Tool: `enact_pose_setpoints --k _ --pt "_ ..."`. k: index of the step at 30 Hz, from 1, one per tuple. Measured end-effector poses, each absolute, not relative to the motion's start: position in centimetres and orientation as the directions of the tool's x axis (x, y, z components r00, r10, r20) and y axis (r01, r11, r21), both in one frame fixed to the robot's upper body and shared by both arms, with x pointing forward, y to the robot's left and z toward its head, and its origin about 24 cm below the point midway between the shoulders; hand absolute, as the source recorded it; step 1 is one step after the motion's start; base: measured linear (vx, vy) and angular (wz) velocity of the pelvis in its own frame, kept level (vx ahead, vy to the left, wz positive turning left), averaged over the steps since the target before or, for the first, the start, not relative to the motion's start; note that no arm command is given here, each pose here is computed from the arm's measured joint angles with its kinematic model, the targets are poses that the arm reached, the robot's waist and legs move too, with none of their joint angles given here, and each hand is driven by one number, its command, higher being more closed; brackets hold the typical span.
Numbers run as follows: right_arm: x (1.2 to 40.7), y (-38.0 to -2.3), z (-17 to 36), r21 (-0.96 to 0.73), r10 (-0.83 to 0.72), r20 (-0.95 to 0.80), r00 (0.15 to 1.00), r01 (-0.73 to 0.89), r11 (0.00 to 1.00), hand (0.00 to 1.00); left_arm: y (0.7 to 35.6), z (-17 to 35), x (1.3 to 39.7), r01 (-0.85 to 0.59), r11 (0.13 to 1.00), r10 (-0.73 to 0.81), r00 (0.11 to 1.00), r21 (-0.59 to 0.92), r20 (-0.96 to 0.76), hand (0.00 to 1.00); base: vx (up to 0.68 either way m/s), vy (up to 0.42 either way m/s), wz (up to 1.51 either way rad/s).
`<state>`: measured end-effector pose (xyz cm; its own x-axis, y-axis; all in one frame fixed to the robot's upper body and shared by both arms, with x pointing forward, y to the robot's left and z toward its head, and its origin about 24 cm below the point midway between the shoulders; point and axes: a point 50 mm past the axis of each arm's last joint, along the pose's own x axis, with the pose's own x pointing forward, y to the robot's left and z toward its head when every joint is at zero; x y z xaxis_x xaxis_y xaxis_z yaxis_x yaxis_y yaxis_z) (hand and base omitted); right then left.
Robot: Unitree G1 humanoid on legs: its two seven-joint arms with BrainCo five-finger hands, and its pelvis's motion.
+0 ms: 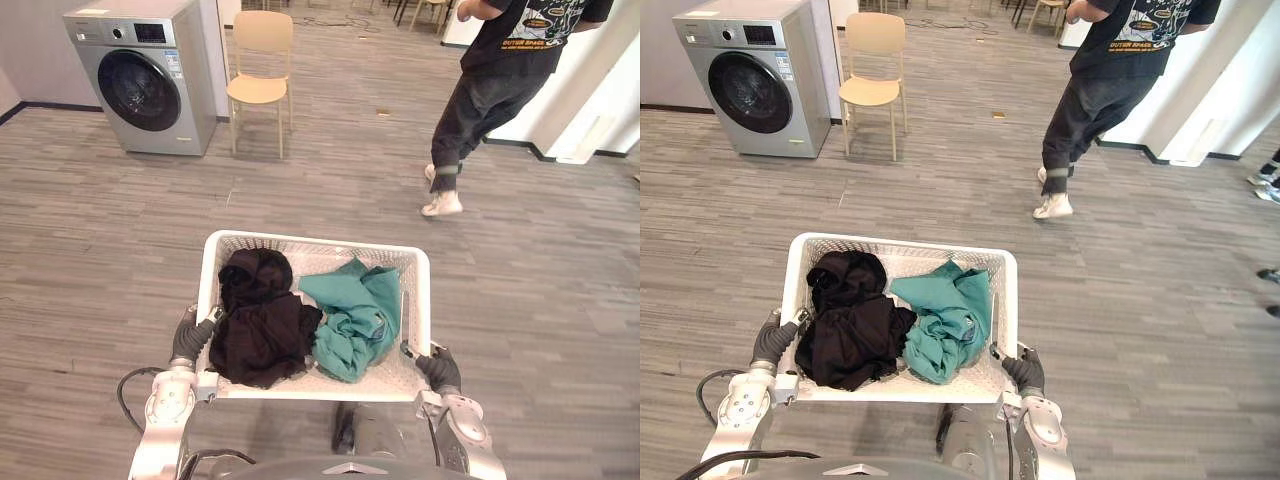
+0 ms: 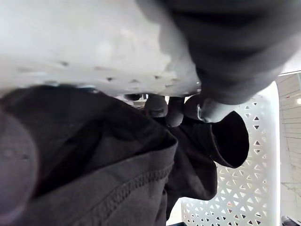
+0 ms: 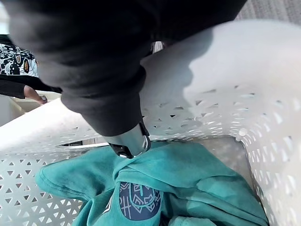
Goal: Pick up the laundry basket with both hands and put the clothes into the washing machine.
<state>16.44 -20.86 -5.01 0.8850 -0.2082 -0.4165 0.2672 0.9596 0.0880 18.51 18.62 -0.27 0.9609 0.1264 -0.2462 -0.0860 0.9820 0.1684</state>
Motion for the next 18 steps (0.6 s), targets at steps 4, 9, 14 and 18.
enact_pose_setpoints --k 4,9,14,18 --pt "15.3 -22.0 -4.4 0.033 -0.220 -0.419 0.881 0.257 0.966 1.00 17.5 -1.4 17.4 -0.084 0.989 0.118 0.945 0.124 -0.306 1.00 0.68 -0.360 0.21" --pt "15.4 -22.4 -3.9 0.017 -0.220 -0.408 0.886 0.248 0.969 1.00 17.2 -1.7 17.2 -0.084 0.991 0.114 0.941 0.108 -0.318 1.00 0.65 -0.207 -0.26" --pt "17.4 -22.4 -4.2 0.014 -0.199 -0.401 0.894 0.223 0.975 1.00 17.2 -2.4 17.0 -0.110 0.991 0.129 0.932 0.075 -0.340 1.00 0.59 -0.008 -0.43" --pt "17.7 -21.6 -5.6 0.039 -0.180 -0.453 0.873 0.221 0.975 1.00 18.2 -2.9 17.1 -0.130 0.986 0.158 0.920 0.102 -0.358 1.00 0.62 0.161 -0.36"
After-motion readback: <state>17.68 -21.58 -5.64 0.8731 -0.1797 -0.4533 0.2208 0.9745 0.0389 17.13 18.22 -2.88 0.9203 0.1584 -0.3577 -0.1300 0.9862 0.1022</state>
